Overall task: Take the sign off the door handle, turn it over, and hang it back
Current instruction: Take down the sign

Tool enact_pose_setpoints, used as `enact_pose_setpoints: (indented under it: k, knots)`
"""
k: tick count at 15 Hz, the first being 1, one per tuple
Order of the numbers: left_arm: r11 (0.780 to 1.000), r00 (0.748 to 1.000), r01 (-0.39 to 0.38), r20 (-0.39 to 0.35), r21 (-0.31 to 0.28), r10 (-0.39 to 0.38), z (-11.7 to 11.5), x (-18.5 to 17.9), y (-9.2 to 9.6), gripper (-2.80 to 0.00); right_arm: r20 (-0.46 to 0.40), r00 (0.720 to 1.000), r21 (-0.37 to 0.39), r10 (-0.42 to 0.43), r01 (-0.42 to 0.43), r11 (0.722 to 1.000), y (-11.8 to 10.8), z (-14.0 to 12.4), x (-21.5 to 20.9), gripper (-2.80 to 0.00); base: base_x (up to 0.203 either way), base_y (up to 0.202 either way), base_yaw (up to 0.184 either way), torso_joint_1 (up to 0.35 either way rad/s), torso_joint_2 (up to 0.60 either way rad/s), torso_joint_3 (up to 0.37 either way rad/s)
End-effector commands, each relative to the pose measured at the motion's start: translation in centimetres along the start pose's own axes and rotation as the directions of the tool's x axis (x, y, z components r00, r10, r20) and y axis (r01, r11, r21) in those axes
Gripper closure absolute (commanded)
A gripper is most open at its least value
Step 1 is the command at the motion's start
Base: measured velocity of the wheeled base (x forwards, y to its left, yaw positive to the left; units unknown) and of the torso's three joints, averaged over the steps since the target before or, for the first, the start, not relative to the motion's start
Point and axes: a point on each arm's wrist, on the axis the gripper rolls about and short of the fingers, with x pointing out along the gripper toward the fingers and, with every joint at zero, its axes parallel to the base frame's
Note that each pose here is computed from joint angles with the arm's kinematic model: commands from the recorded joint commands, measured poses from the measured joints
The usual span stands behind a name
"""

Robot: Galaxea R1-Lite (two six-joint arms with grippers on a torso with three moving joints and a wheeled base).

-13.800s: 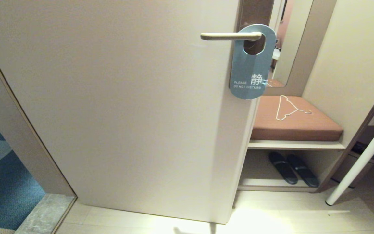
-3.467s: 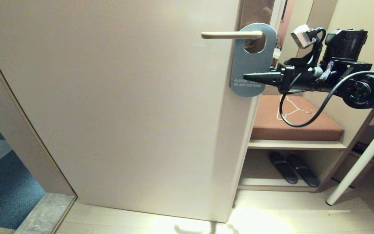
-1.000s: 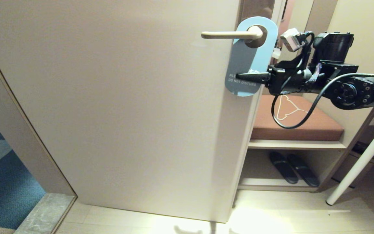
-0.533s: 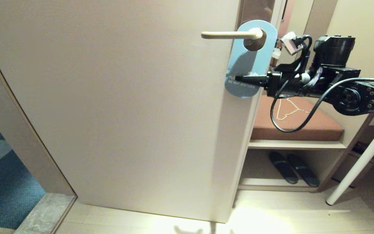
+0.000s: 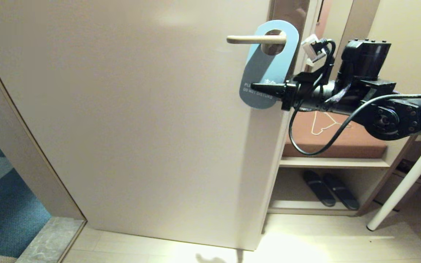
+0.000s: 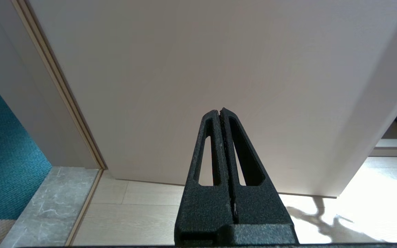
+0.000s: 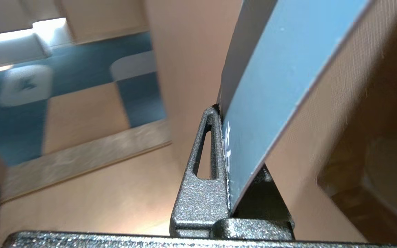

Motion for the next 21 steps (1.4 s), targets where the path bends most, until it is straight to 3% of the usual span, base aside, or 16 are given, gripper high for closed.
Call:
enact_pose_setpoints:
  k: [1,7,14,21]
  knots:
    - [1.000,1.000,0.000,-0.002,-0.001,0.000,0.0,0.0,0.0,0.00,0.006,0.999,-0.003,-0.042,0.042,0.999,0.6,-0.1,0.6,0.00,0.000,0.000,0.000,0.000,0.00,0.000]
    - [1.000,1.000,-0.001,-0.002,-0.001,0.001,0.0,0.0,0.0,0.00,0.003,0.969,-0.066,-0.247,0.247,0.967,0.9,-0.9,2.2,0.00,0.000,0.000,0.000,0.000,0.00,0.000]
    - [1.000,1.000,0.000,-0.002,-0.001,0.000,0.0,0.0,0.0,0.00,0.084,0.966,-0.097,-0.244,0.251,0.963,2.3,1.1,4.0,0.00,0.000,0.000,0.000,0.000,0.00,0.000]
    - [1.000,1.000,0.000,-0.001,-0.001,0.000,0.0,0.0,0.0,0.00,0.073,0.972,-0.092,-0.224,0.230,0.969,3.8,-0.2,6.3,0.00,0.000,0.000,0.000,0.000,0.00,0.000]
